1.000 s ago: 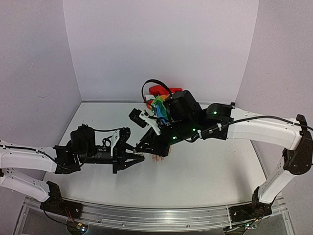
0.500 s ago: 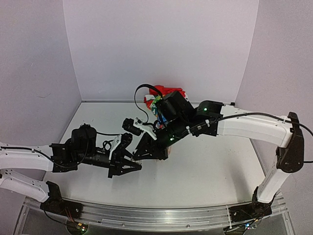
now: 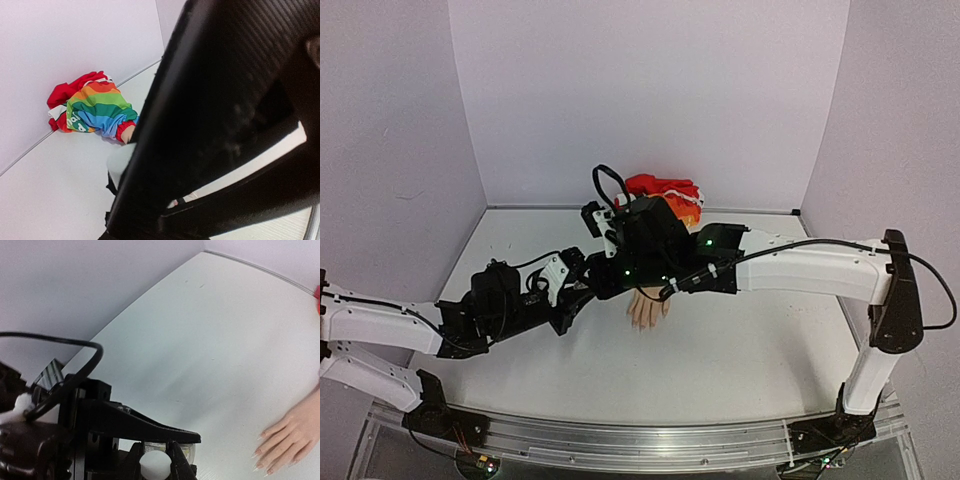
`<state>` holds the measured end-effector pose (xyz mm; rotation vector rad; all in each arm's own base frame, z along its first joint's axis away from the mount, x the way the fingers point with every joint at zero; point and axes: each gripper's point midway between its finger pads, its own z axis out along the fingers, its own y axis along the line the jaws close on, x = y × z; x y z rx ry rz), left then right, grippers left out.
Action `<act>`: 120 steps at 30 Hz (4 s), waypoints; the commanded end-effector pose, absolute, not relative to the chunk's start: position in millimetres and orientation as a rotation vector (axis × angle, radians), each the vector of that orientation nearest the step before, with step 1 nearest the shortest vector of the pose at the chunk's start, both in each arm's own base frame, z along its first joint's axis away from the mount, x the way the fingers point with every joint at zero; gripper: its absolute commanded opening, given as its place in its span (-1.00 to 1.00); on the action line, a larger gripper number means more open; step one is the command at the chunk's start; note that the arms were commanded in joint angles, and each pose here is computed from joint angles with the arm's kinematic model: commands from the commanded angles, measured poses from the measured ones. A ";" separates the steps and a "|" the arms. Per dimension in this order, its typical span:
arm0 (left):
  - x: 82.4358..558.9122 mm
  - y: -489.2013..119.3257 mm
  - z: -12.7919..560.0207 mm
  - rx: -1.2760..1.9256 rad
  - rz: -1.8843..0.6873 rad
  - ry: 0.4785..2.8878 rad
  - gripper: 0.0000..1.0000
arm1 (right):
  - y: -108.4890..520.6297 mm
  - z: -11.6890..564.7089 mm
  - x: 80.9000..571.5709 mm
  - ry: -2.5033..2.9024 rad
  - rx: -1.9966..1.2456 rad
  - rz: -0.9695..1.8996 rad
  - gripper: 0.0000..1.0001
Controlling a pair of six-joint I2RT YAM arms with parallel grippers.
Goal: Paint the nails
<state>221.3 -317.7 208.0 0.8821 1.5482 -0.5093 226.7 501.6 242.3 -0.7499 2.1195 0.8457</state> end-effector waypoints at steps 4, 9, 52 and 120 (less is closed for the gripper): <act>226.2 -327.6 330.1 0.638 -0.612 1.278 -0.99 | 477.0 230.5 234.6 2.214 -0.550 0.642 -0.94; 228.1 -327.7 319.4 0.608 -0.666 1.388 -1.00 | 481.1 244.6 231.3 2.198 -0.613 0.654 -0.59; 108.6 -362.3 303.5 1.277 -1.385 1.369 -1.00 | 458.7 352.4 135.4 1.562 -1.563 1.460 -0.18; 132.4 -353.8 283.4 1.187 -1.214 1.460 -1.00 | 425.8 321.3 151.3 1.869 -1.321 1.175 0.62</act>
